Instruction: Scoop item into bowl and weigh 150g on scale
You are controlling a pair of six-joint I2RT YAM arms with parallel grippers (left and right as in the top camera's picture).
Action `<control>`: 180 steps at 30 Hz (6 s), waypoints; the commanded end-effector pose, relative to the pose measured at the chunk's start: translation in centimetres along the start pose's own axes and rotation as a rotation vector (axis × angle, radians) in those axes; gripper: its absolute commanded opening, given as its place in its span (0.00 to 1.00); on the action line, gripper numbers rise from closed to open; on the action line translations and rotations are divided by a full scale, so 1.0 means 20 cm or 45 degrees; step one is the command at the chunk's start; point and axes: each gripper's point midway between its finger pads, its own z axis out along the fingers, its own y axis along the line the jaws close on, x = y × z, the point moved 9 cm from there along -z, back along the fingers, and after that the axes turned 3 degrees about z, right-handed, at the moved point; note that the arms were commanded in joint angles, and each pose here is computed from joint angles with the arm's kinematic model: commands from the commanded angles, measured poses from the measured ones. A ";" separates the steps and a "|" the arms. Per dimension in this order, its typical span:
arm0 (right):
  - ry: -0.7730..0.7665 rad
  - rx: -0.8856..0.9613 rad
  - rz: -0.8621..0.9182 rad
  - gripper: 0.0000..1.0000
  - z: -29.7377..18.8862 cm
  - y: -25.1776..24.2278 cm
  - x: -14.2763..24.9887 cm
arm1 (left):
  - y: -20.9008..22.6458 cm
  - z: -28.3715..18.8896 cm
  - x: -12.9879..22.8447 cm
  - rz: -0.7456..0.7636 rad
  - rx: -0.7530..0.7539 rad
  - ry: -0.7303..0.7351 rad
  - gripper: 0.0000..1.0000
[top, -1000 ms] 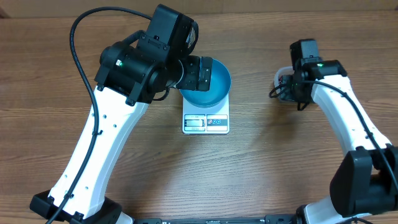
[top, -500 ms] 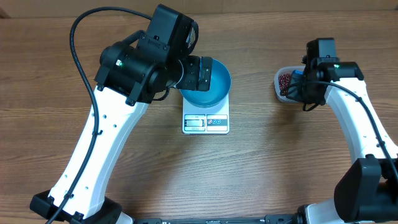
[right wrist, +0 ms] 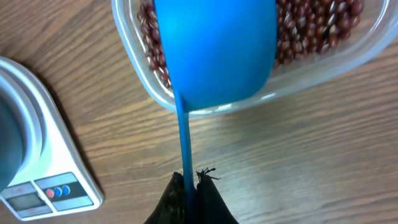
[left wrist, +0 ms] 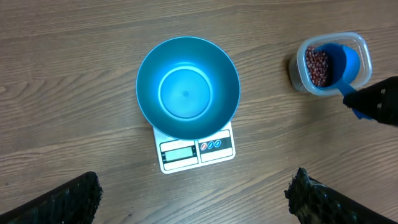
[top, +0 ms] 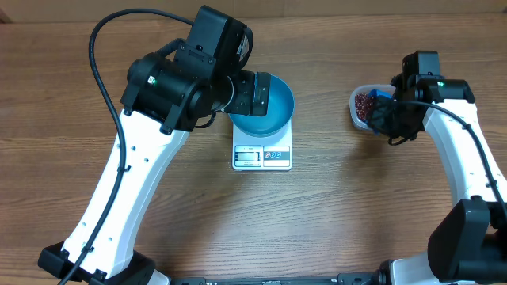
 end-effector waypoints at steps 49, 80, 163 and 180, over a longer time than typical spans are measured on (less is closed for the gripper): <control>0.015 0.462 0.097 0.04 0.08 -0.15 -0.01 | 0.01 -0.04 -0.01 0.024 -0.006 -0.030 1.00; 0.021 0.494 0.092 0.04 0.10 -0.16 -0.01 | 0.01 -0.04 -0.01 0.025 -0.007 -0.027 1.00; 0.216 -1.267 -0.777 0.04 -0.67 0.45 0.34 | -0.06 -0.05 -0.06 0.023 0.183 -0.098 1.00; 0.269 -1.548 -0.718 0.04 -0.76 0.49 0.36 | -0.11 -0.06 -0.08 0.088 0.307 -0.123 1.00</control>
